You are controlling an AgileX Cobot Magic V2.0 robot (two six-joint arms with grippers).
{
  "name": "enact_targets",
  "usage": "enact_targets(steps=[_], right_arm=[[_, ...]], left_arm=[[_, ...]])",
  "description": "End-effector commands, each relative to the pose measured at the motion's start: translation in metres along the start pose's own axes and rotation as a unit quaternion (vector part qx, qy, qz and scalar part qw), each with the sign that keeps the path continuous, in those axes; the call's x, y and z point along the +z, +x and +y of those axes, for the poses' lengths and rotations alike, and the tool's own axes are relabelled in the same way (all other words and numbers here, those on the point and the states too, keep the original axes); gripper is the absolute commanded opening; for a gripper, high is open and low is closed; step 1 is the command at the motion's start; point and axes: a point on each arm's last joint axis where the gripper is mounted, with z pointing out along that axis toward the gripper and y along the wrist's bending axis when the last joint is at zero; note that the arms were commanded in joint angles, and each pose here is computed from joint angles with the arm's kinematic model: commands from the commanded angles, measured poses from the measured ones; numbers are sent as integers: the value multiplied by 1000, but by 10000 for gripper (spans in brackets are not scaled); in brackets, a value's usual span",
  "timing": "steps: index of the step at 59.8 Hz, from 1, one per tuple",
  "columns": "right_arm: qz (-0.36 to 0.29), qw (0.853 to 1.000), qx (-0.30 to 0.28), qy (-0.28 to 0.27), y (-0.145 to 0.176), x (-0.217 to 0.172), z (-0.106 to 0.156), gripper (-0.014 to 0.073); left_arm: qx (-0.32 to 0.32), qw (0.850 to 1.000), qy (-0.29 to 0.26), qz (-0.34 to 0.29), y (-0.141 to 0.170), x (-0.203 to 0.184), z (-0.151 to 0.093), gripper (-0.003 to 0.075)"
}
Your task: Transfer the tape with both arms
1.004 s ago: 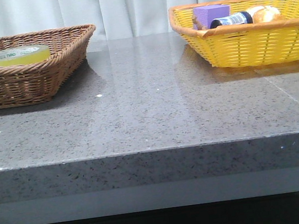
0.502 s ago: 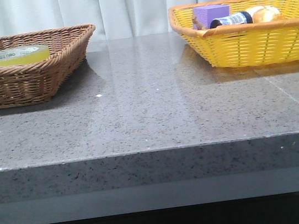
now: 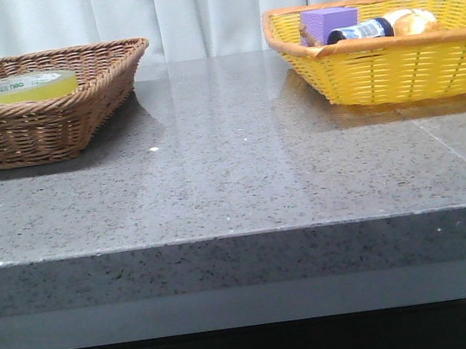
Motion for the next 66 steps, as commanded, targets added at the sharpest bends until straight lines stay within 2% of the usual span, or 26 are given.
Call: enact_targets(steps=[1,8,15,18,28,39,50,66], right_arm=[[-49,999,-10,10,-15,-1,-1,-69],[-71,997,-9,11,-17,-1,-1,-69],[-108,992,-61,8,-8,-3,-2,-69],[-112,991,-69,4,1,-4,-2,-69],[-100,995,-27,2,43,-9,-6,-69],[-79,997,-20,0,90,-11,-11,-69],[-52,999,-11,-6,97,-13,-10,-69],[-48,999,-11,-6,97,-13,-10,-69]], left_arm=[[-7,999,1,-35,4,1,1,-20],[-7,999,1,-35,4,1,1,-20],[-7,999,1,-35,4,1,1,-20],[-7,999,1,-35,4,1,1,-20],[-7,999,1,-35,4,1,1,-20],[-7,999,1,-35,4,1,1,-20],[-7,999,1,-35,4,1,1,-20],[-7,999,1,-35,4,1,1,-20]])
